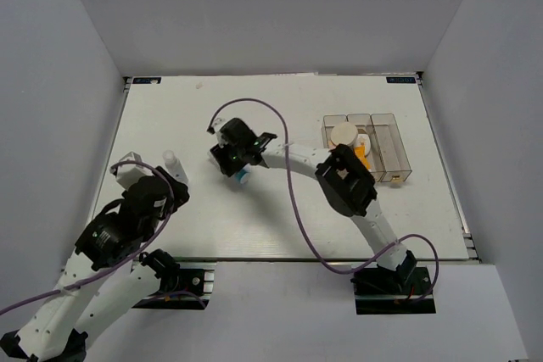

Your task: Organize the makeup

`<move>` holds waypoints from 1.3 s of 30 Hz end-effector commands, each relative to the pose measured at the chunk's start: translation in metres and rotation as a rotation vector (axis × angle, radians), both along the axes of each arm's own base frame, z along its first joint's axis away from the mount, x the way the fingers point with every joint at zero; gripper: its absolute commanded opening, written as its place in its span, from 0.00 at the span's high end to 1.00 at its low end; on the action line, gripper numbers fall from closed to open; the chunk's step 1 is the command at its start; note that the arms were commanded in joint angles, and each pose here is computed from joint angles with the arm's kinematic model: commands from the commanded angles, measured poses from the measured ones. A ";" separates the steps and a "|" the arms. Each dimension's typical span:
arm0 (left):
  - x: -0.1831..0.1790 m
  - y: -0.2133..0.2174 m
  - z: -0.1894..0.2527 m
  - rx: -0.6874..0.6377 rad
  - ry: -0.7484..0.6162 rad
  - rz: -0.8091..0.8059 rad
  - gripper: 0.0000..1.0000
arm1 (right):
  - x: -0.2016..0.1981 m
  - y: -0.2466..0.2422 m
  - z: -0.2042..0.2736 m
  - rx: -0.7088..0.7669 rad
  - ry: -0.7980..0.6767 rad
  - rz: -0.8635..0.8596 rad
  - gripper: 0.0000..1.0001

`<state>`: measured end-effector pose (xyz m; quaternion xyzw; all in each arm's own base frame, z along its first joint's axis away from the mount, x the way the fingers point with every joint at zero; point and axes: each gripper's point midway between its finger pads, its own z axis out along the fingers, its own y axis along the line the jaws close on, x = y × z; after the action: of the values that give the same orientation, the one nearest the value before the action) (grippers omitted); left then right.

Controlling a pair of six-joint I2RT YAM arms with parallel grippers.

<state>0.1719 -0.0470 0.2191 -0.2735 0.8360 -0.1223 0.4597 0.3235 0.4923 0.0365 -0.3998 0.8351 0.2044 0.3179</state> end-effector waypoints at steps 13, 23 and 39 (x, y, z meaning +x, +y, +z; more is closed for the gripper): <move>0.027 -0.006 -0.038 0.174 0.025 -0.035 0.23 | 0.091 -0.343 0.175 0.036 -0.154 -0.502 1.00; 0.029 -0.004 -0.035 0.162 -0.038 -0.038 0.20 | 0.084 -0.494 0.128 -0.061 -0.139 -0.768 1.00; 0.029 -0.003 -0.037 0.169 -0.029 -0.038 0.18 | 0.114 -0.523 0.051 -0.110 -0.029 -0.757 0.60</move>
<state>0.1987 -0.0519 0.1828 -0.2188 0.8430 -0.0717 0.4862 0.4172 -0.0205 0.0773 -0.0683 0.9406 0.0334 0.3310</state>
